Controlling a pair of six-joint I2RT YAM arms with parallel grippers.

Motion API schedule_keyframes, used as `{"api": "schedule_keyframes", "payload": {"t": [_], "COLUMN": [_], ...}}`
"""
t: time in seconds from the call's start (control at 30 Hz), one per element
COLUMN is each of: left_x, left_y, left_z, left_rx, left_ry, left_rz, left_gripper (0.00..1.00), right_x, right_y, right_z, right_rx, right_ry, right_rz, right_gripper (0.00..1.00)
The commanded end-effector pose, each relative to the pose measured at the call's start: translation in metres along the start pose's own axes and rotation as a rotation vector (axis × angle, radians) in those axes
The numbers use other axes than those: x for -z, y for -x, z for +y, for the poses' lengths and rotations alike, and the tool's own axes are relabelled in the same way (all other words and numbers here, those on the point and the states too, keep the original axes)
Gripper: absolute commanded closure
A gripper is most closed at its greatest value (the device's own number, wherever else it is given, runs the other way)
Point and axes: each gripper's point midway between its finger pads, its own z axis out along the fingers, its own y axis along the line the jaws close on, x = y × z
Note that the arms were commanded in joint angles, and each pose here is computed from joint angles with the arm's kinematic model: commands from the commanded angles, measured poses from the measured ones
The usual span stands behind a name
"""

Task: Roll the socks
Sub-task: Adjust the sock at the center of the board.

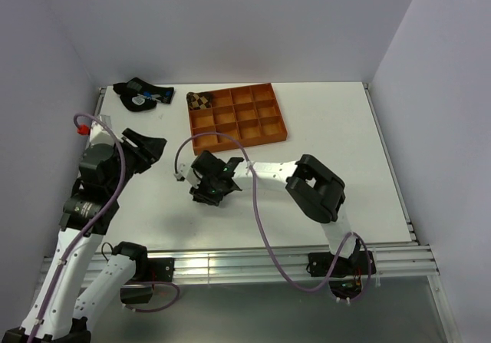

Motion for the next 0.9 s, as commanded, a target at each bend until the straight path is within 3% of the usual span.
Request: {"api": "schedule_keyframes", "payload": {"t": [0.0,0.23,0.47,0.63,0.73,0.87], "left_x": [-0.005,-0.029,-0.05,-0.062,-0.066,-0.062], "left_y": [-0.002,-0.046,-0.086,-0.131,-0.153,-0.15], "left_z": [0.0,0.037,0.045,0.026,0.03,0.028], "left_rx": [0.063,0.197,0.174,0.088,0.086,0.111], "left_ry": [-0.031,-0.01,-0.009,-0.055,-0.065,-0.093], "left_rz": [-0.038,-0.021,-0.037,0.018,0.056,0.041], "left_gripper": [0.44,0.53,0.57,0.57,0.57,0.55], "right_x": [0.023,0.075,0.104,0.101,0.103,0.108], "right_y": [-0.036,-0.071,-0.089,-0.098,-0.098,-0.097], "right_z": [0.018,0.031,0.04,0.027,0.023,0.016], "right_rx": [-0.008,-0.07,-0.14,-0.162,-0.145,-0.113], "right_ry": [0.141,0.425,0.693,0.654,0.603,0.512], "right_rz": [0.088,0.109,0.098,0.106,0.079,0.072], "right_gripper": [0.64,0.67,0.69,0.7,0.62,0.55]}}
